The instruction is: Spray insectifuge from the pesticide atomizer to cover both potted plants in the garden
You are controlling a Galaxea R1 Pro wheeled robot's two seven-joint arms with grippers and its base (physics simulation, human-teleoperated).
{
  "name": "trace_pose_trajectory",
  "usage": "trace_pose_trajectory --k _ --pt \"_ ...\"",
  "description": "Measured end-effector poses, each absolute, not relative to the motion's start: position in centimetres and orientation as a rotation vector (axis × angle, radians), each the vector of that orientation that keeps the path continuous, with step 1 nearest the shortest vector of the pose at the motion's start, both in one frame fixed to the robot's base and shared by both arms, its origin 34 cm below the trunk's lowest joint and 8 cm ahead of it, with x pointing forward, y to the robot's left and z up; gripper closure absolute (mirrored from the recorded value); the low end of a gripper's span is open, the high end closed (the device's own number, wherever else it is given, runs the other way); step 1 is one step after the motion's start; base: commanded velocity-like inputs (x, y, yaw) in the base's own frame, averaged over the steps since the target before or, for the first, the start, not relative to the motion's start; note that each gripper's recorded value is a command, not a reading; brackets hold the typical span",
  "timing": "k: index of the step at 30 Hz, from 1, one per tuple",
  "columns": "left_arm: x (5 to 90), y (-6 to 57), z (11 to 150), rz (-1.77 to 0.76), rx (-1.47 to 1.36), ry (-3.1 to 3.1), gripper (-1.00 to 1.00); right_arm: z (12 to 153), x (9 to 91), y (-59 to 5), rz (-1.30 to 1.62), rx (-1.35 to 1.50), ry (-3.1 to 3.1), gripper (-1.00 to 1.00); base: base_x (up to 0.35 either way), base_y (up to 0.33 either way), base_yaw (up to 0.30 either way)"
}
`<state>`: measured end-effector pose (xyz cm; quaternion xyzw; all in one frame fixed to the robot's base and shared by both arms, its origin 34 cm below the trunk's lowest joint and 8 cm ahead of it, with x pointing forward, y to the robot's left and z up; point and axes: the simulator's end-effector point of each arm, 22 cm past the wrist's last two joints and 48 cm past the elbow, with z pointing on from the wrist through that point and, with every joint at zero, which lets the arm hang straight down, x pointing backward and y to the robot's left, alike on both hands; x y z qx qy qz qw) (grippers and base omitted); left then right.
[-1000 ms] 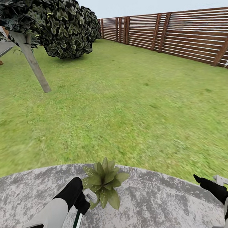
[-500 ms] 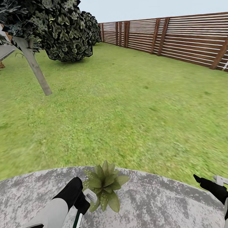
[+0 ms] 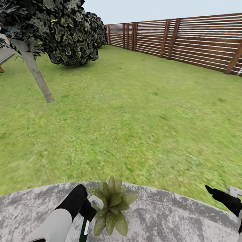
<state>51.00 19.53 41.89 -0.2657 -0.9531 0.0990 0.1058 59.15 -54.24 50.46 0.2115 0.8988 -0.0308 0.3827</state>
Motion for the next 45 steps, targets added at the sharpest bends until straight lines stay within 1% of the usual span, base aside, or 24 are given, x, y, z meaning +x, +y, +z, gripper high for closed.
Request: trace_pose_trajectory --k 24,29,37,43,45 --pt "51.4 19.9 42.3 0.268 -0.740 -2.806 1.00 50.5 59.2 -54.3 -0.079 0.540 2.292 -1.00 0.000 0.000 0.000" --pt "53.2 20.3 42.9 0.247 -0.741 -2.853 1.00 50.5 59.1 -54.3 -0.081 0.540 2.293 -1.00 0.000 0.000 0.000" --pt "53.6 20.3 43.1 0.247 -0.737 -2.862 1.00 50.5 59.1 -54.3 -0.081 0.540 2.293 -1.00 0.000 0.000 0.000" --pt "52.6 17.7 44.1 0.440 -0.721 -2.811 1.00 50.5 59.1 -54.3 -0.081 0.540 2.293 -1.00 0.000 0.000 0.000" --pt "52.8 17.5 44.6 0.452 -0.704 -2.803 1.00 50.5 59.1 -54.3 -0.081 0.540 2.293 -1.00 0.000 0.000 0.000"
